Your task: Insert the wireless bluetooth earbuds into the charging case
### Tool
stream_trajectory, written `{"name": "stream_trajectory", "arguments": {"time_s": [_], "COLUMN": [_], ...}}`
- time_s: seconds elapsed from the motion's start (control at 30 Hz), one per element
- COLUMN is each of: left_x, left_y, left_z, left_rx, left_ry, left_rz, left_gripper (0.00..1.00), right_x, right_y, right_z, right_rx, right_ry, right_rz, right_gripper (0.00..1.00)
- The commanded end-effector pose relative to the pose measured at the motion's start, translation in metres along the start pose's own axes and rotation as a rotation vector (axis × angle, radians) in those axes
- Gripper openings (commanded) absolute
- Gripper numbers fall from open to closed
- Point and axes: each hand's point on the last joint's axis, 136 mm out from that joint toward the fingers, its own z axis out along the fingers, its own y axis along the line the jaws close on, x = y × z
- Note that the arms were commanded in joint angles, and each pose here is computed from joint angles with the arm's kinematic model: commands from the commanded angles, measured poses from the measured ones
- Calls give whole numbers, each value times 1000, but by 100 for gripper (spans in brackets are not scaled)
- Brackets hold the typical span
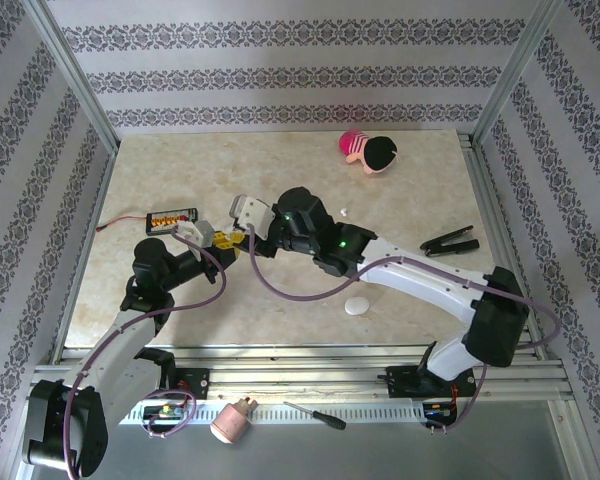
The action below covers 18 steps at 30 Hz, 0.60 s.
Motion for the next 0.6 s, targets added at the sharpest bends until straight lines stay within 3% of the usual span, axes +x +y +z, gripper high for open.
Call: {"name": "stream_trajectory", "arguments": {"time_s": [0.0,0.13,0.3,0.57], "left_x": [-16,-13,-11,-13], "left_y": [-9,-24,-38,-44], "left_z": [-2,-2,-1,0], "left_rx": [44,136,213,250], "left_ry": [-60,-62,-71,-86], "left_rz": [122,224,334,404], "left_gripper": [0,0,0,0], "right_x": [-13,-6,14,35], "right_y": [-13,-38,-56,-48], "right_z": [-17,-22,-16,-6], "right_rx": [29,54,34,-48], "right_ry": [-66,-46,69,251], "right_rz": [97,284,535,605], "right_gripper": [59,72,75,76]}}
